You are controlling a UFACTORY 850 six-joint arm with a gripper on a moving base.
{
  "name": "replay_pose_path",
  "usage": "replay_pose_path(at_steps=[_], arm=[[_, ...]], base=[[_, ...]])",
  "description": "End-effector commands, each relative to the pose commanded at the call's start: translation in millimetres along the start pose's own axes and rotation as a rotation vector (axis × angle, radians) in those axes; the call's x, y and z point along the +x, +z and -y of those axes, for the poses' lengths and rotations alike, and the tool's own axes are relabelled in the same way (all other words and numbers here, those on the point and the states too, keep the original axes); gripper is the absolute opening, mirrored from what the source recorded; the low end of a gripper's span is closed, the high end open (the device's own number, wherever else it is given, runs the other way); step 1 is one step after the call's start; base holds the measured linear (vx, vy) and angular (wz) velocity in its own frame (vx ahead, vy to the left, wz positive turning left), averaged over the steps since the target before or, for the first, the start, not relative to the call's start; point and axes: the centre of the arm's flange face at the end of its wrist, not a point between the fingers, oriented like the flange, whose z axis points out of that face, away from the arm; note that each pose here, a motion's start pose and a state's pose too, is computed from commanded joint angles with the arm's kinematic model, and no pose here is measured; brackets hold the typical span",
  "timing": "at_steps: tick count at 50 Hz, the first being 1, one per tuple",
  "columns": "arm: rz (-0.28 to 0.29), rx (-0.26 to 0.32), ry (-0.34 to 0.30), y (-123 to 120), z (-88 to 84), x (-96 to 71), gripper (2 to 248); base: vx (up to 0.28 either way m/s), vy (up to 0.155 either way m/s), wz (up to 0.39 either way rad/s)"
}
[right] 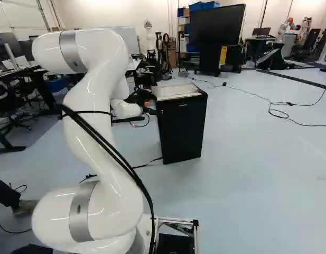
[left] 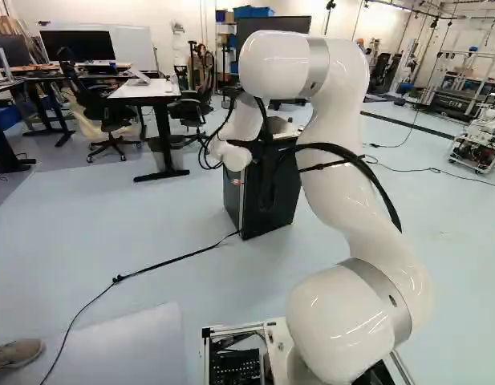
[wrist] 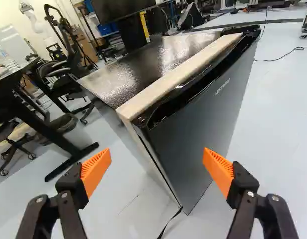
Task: Open the fridge door
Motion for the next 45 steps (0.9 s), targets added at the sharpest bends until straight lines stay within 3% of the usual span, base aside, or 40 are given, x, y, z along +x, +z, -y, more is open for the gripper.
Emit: replay_pose_path(at_steps=[29, 45], arm=[[-0.02, -0.02, 0.019, 21.8, -5.8, 7.7, 247], [-0.026, -0.063, 0.044, 28.4, -22.7, 15.0, 247]], base=[[0.0, 0.0, 0.0], [0.0, 0.0, 0.0]])
